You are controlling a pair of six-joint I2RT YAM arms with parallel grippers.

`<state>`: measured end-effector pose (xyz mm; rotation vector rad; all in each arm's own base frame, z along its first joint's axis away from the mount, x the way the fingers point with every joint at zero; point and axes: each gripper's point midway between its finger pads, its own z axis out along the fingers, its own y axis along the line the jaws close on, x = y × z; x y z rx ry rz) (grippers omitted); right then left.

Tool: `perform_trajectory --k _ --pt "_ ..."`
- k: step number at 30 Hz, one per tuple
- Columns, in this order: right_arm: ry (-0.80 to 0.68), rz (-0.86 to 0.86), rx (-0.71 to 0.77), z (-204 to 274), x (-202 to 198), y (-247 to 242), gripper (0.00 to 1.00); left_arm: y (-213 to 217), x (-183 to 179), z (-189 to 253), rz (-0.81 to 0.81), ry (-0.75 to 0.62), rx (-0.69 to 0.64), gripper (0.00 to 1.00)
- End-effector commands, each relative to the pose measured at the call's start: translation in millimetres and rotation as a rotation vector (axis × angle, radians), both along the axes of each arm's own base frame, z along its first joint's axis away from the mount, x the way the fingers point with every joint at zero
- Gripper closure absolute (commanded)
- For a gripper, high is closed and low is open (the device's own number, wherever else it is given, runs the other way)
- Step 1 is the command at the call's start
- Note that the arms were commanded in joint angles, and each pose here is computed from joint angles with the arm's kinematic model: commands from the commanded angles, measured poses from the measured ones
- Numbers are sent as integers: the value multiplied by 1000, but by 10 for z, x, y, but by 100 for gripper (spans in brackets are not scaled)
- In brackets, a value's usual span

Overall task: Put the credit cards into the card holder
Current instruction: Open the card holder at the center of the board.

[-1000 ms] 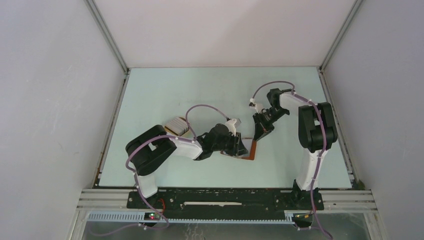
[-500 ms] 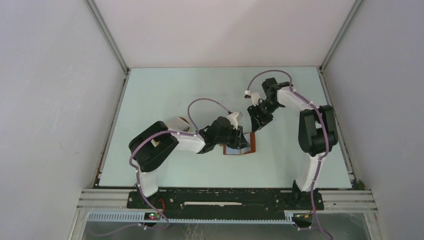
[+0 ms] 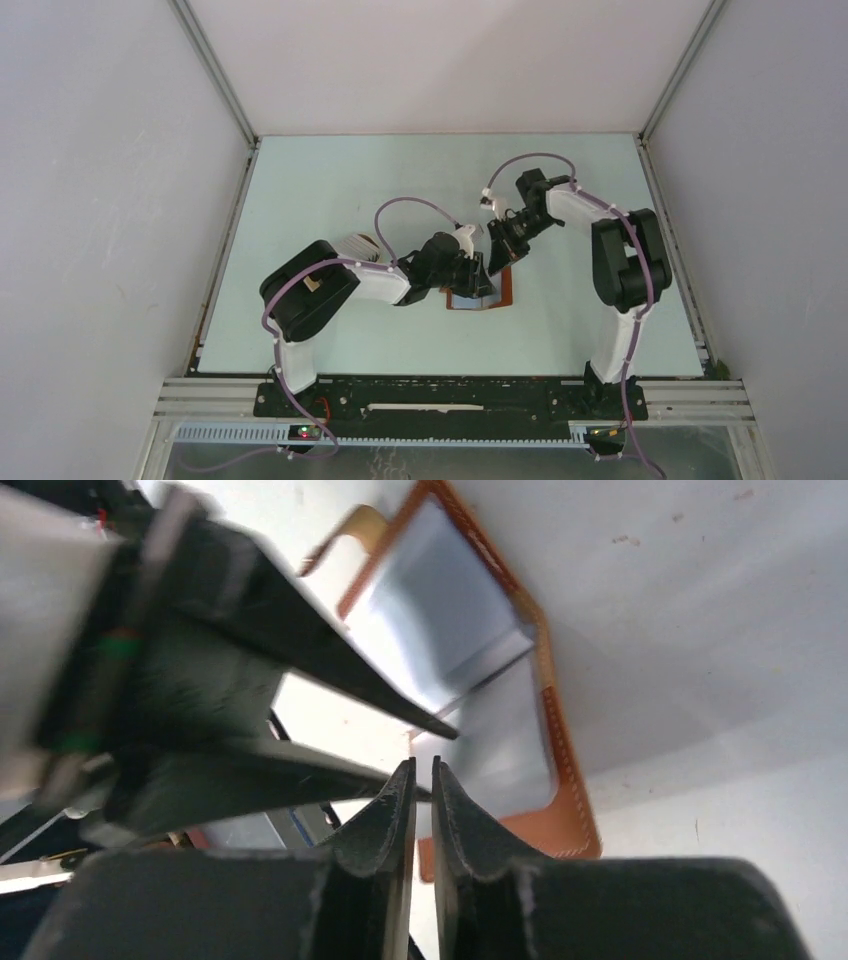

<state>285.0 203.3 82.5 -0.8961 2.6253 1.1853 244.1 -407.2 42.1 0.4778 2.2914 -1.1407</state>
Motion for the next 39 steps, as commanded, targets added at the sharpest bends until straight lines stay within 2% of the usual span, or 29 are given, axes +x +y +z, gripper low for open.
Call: perform_trajectory --k 1,5,11,20,23,27,33,39 --pt "66 -33 -98 -235 10 -95 83 -103 74 163 -14 -44 -48 64" --pt "108 -44 -197 -495 -1 -229 86 -47 60 135 -3 -43 -43 64" --pt "88 -20 -313 -708 0 -320 86 199 115 51 85 -40 -11 65" --pt "87 0 -336 -769 -22 -292 83 679 182 -296 243 -4 156 74" --pt "85 3 -340 -777 -22 -291 82 663 153 -298 233 4 143 75" --pt "72 19 -267 -638 -30 -197 80 548 113 -82 187 -8 63 74" --pt "5 71 -88 -217 -63 10 70 501 103 280 159 -58 -8 71" --pt "-4 98 1 -36 -123 104 68 466 87 406 142 -69 -37 70"
